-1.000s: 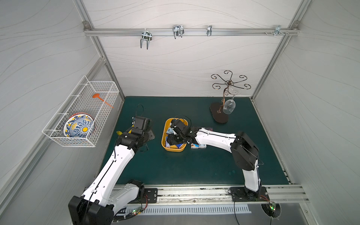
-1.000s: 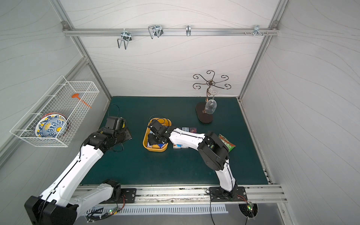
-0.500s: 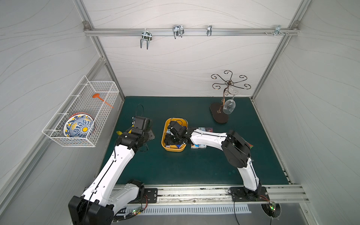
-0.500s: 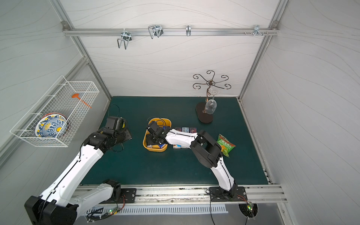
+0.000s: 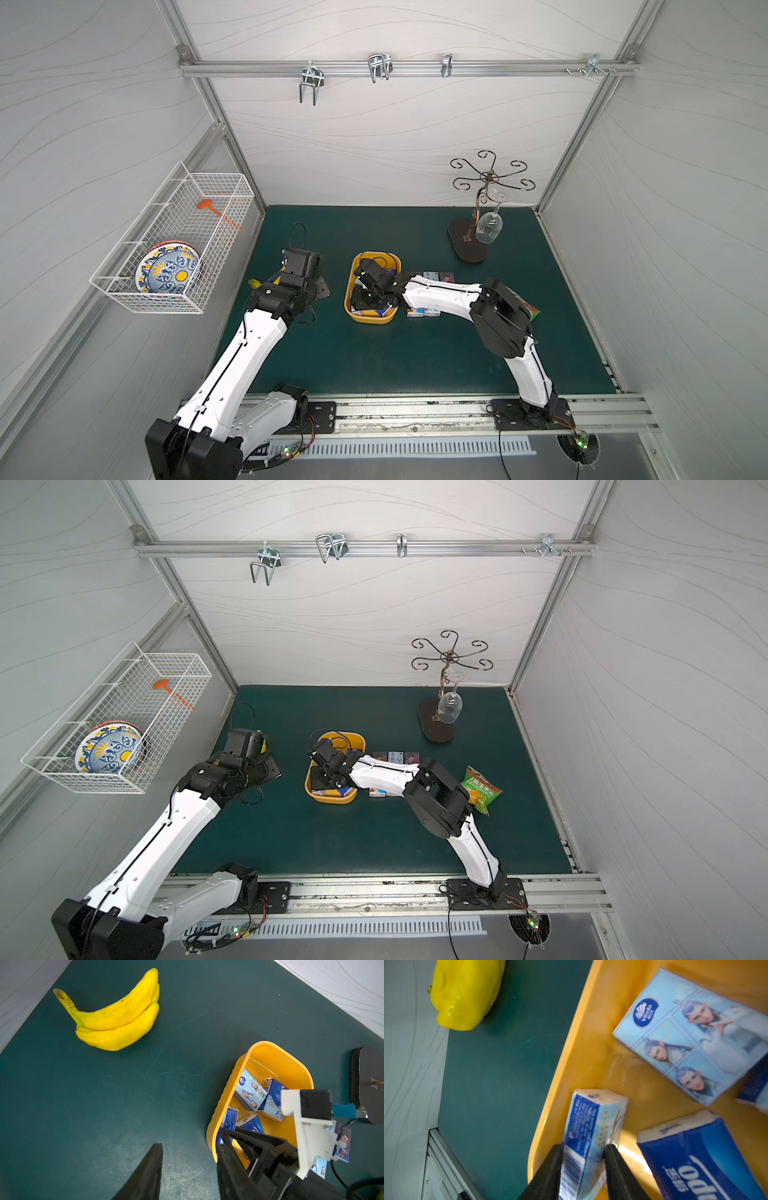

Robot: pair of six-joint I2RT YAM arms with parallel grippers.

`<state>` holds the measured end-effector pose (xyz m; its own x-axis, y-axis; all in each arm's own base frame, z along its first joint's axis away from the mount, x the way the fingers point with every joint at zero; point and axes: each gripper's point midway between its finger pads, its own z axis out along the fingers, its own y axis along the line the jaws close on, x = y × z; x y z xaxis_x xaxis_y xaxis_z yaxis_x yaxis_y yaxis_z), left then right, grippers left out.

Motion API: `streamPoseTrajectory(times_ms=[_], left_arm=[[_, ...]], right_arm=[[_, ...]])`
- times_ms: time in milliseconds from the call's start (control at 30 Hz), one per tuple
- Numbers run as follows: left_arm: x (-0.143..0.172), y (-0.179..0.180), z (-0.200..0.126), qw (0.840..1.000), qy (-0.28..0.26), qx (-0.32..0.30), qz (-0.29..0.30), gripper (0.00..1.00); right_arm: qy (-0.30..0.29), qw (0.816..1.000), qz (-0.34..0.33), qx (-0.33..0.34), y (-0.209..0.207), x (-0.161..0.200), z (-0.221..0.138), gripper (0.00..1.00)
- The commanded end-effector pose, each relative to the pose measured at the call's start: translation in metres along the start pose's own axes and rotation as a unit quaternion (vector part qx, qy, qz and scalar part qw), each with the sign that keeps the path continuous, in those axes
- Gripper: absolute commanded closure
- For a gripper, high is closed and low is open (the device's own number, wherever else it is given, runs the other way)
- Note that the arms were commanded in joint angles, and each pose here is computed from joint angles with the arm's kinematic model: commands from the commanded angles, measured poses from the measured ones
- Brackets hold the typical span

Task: Take the pocket tissues out of the storage box
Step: Pick up the pocket tissues from the storage box.

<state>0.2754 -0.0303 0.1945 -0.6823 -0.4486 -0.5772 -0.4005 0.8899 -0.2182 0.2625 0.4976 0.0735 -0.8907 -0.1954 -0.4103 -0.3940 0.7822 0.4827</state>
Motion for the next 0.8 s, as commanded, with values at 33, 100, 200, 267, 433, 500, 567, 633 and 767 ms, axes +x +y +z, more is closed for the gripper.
streamPoseTrajectory(times_ms=[33,100,200,267,433,500,567,633,767], left_arm=[[-0.017,-0.005,-0.013,1.000,-0.029,0.013,-0.002,0.54],[-0.018,-0.005,-0.014,0.999,-0.029,0.013,-0.002,0.54],[-0.017,-0.005,-0.013,1.000,-0.028,0.013,-0.001,0.54],[-0.018,-0.005,-0.013,1.000,-0.028,0.013,0.000,0.54],[-0.018,-0.005,-0.014,0.999,-0.030,0.013,-0.001,0.54],[-0.018,-0.005,-0.015,0.999,-0.031,0.014,-0.002,0.54],[-0.018,-0.006,-0.015,0.999,-0.030,0.015,-0.003,0.54],[-0.018,-0.006,-0.015,0.999,-0.031,0.016,-0.004,0.54],[-0.019,-0.006,-0.015,0.999,-0.031,0.016,-0.005,0.54]], right_arm=[[0.027,0.999,-0.009,0.025,-0.008,0.011,0.010,0.58],[0.032,0.999,-0.010,0.028,-0.010,0.013,0.012,0.56],[0.037,0.999,-0.009,0.033,-0.013,0.016,0.015,0.58],[0.041,0.999,-0.005,0.035,-0.015,0.017,0.016,0.60],[0.027,0.999,0.008,0.028,-0.017,0.012,0.009,0.72],[0.012,1.000,0.012,0.016,-0.014,0.006,0.002,0.75],[-0.009,1.000,0.016,-0.001,-0.008,-0.001,-0.007,0.76],[-0.028,0.999,0.017,-0.020,-0.002,-0.008,-0.016,0.77],[-0.049,0.998,0.017,-0.037,0.005,-0.020,-0.035,0.77]])
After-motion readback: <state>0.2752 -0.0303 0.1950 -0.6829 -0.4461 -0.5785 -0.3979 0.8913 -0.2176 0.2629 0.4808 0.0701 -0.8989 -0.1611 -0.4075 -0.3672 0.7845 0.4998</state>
